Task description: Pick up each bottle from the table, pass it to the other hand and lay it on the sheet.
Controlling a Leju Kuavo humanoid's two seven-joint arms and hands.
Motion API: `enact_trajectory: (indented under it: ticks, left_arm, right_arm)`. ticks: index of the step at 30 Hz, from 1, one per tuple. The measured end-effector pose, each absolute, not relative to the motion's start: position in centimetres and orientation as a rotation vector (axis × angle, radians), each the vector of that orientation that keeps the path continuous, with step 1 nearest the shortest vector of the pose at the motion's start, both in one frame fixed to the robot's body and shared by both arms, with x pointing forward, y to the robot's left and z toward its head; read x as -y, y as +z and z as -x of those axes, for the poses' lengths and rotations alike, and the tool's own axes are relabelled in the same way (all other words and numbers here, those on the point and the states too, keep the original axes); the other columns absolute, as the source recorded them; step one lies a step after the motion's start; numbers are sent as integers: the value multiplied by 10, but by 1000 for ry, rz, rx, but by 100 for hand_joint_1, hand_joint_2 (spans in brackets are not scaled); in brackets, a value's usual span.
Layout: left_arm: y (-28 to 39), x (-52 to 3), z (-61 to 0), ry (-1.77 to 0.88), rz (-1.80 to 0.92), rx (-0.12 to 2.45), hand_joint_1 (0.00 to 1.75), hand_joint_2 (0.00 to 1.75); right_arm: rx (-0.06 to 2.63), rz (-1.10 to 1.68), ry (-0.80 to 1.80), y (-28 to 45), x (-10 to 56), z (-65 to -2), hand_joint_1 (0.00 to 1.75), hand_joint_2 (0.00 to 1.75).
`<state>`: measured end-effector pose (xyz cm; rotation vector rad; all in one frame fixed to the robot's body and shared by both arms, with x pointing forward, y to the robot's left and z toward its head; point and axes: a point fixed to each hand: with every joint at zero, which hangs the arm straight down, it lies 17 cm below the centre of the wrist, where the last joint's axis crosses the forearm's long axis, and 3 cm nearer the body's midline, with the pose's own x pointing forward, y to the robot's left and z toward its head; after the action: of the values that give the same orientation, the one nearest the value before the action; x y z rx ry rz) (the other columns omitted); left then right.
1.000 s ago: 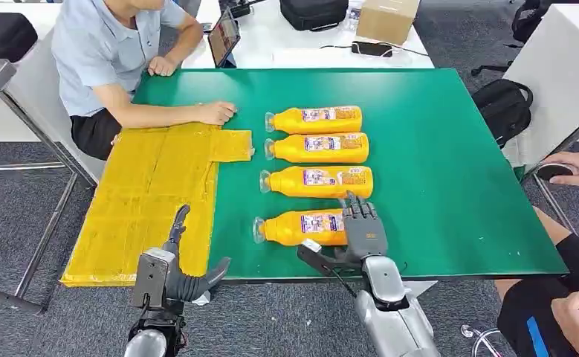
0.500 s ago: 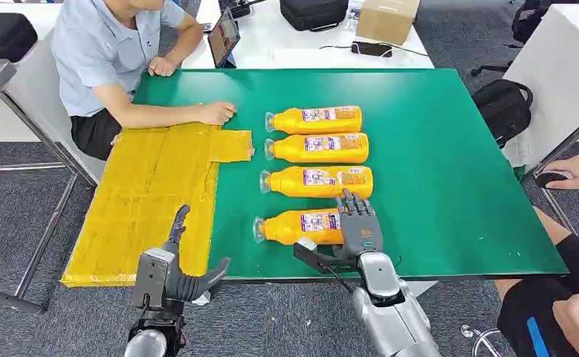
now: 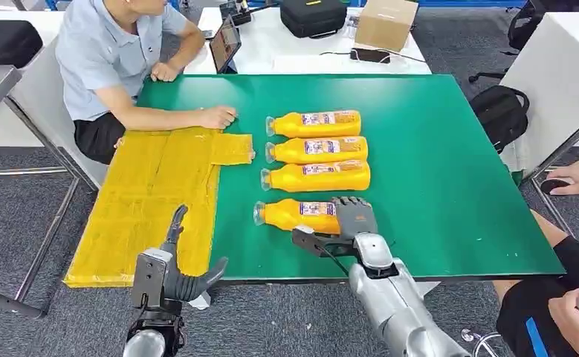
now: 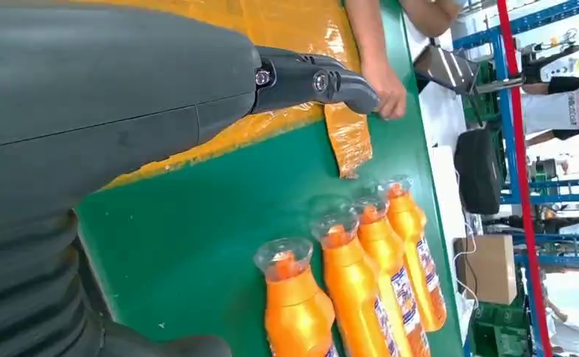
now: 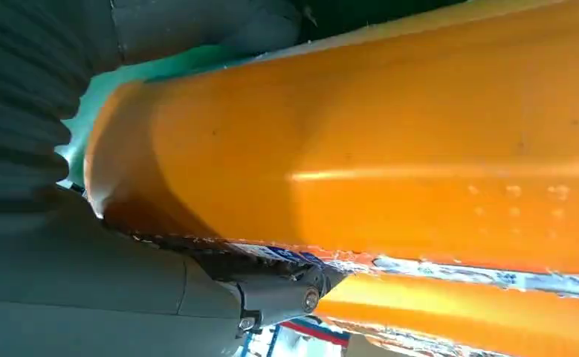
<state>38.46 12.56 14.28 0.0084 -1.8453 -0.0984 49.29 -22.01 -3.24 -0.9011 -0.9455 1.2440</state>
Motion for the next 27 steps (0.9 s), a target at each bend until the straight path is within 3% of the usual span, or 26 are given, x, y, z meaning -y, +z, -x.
enact_trajectory:
  ticks: [12, 20, 27]
  left_arm:
    - [149, -133, -386, -97, -32, 1861, 0, 175]
    - [155, -131, -389, -104, -25, 1879, 0, 175]
    - [145, -136, -393, -46, -27, 1824, 0, 175]
  right_arm:
    - [1011, 788, 1304, -48, 210, -485, 175, 175]
    - [1274, 529, 1110, -30, 174, -479, 175, 175]
    - [1524, 351, 747, 22, 138, -455, 175, 175]
